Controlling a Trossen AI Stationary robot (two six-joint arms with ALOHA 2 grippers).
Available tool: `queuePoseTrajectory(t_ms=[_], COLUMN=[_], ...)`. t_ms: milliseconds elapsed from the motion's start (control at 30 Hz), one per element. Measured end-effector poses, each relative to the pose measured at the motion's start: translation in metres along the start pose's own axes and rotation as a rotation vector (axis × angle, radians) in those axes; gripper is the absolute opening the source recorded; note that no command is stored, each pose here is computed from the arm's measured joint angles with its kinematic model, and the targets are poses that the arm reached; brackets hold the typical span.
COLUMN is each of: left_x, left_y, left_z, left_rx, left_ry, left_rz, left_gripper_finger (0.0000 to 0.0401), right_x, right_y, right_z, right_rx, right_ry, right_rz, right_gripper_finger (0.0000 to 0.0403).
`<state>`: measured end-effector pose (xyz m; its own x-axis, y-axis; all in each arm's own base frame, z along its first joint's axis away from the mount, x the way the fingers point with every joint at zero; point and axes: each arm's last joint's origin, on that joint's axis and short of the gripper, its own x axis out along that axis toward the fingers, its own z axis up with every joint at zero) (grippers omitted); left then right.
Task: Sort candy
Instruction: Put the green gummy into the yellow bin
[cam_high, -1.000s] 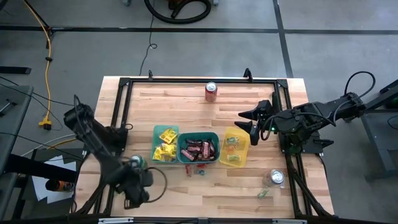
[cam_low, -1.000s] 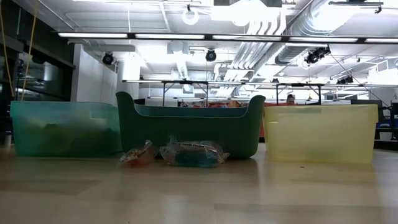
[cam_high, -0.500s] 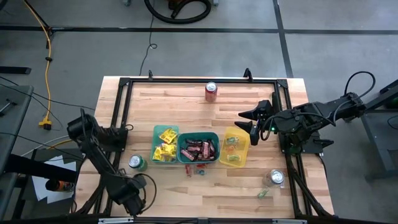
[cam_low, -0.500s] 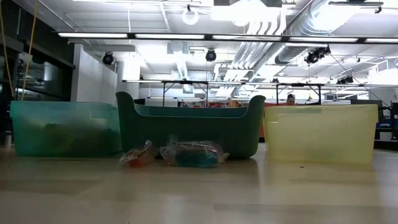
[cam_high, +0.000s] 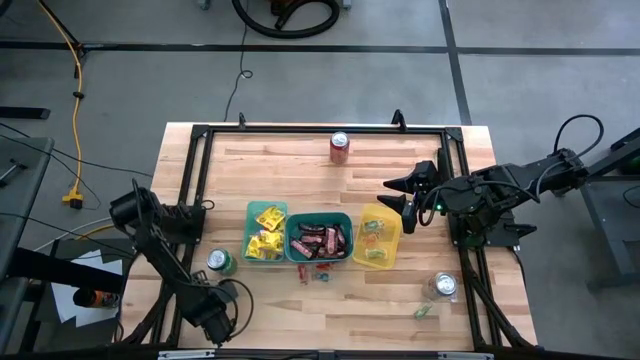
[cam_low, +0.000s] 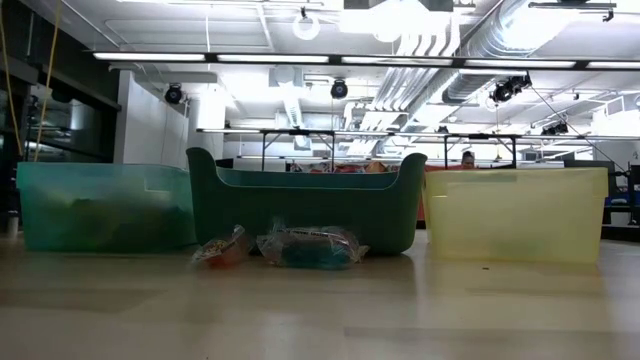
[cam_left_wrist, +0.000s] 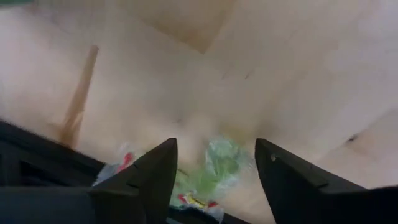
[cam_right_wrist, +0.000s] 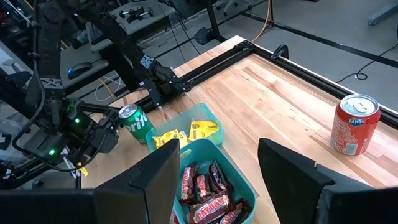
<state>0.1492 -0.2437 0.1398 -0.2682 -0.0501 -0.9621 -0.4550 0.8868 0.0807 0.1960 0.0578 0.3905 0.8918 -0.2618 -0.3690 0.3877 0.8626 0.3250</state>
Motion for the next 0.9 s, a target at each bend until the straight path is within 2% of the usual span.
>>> queuePoseTrajectory(t_ms=[100,267,433,500,600,733,833,900], left_x=[-0.004,-0.018,-0.038,-0.052,-0.083,-0.134,-0.165,-0.182], left_y=[0.000,0.002,0.009,0.013,0.020,0.039,0.058,0.069], left_z=[-0.001,-0.005,-0.010,-0.013,-0.014,0.002,0.027,0.049], left_rx=[0.047,0.113,0.161,0.192,0.253,0.259,0.205,0.188], left_ry=[-0.002,-0.012,-0.041,-0.097,-0.250,-0.611,-0.918,-1.105], left_rz=[-0.016,-0.080,-0.155,-0.225,-0.400,-0.613,-0.632,-0.586], left_gripper_finger=[0.0154,0.0023,0.0006,0.0003,0.0001,0.0001,0.0000,0.0000], right_x=[0.000,0.000,0.000,0.000,0.000,0.000,0.000,0.000], right_y=[0.000,0.000,0.000,-0.001,-0.001,0.000,0.000,0.000], right_z=[0.000,0.000,0.000,-0.001,-0.001,-0.001,0.000,-0.001], right_rx=[0.000,-0.002,-0.005,-0.006,-0.006,0.017,0.046,0.068], right_ry=[0.000,0.000,0.003,0.005,0.005,0.005,0.004,0.005], right_rz=[0.000,-0.001,-0.004,-0.005,-0.005,-0.005,-0.004,-0.004], right_gripper_finger=[0.0213,0.0213,0.0213,0.0213,0.0213,0.0213,0.0213,0.0213])
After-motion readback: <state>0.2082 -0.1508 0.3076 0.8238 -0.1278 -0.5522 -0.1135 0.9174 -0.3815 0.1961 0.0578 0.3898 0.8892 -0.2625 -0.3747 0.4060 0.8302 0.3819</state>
